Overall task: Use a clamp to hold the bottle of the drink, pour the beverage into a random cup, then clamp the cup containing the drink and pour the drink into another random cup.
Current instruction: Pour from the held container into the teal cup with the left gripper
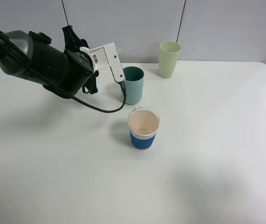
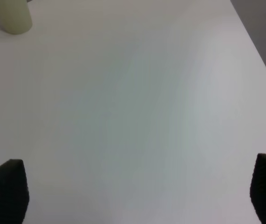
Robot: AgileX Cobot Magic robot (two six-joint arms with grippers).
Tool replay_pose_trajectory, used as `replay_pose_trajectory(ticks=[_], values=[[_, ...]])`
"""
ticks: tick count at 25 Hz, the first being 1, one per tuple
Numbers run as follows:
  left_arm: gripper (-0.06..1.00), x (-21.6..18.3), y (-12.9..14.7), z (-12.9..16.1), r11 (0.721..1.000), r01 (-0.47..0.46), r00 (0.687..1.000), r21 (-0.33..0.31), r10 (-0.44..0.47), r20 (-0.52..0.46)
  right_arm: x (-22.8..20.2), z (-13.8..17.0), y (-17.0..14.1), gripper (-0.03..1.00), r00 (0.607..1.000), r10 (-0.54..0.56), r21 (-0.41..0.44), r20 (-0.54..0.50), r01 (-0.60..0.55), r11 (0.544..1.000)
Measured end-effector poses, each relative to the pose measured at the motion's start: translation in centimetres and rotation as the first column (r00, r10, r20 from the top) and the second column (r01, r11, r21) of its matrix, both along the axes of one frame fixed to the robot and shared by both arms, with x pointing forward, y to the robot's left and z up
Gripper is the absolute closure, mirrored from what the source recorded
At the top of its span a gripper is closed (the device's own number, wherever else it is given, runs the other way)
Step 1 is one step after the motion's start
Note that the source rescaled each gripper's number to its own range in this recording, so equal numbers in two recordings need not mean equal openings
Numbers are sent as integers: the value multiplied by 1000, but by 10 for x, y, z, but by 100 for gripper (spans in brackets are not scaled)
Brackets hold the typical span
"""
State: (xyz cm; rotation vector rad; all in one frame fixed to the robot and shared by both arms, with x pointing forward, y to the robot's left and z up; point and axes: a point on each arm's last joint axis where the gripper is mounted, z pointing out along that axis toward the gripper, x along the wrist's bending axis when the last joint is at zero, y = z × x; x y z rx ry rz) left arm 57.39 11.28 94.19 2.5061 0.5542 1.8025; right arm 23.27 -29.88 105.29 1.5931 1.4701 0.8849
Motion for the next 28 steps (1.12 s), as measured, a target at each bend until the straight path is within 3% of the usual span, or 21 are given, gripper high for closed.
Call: replay_pose_trajectory(ticks=[5, 15, 28], values=[[94, 3, -17, -7, 997, 28, 999, 76, -27, -17, 0, 0, 0, -3, 1000, 0, 0, 0, 0, 1000], [94, 5, -18, -7, 981, 53, 998, 185, -56, 10, 0, 0, 0, -3, 1000, 0, 0, 0, 0, 1000], [94, 6, -19, -2, 961, 79, 995, 266, -92, 36, 0, 0, 0, -3, 1000, 0, 0, 0, 0, 1000]])
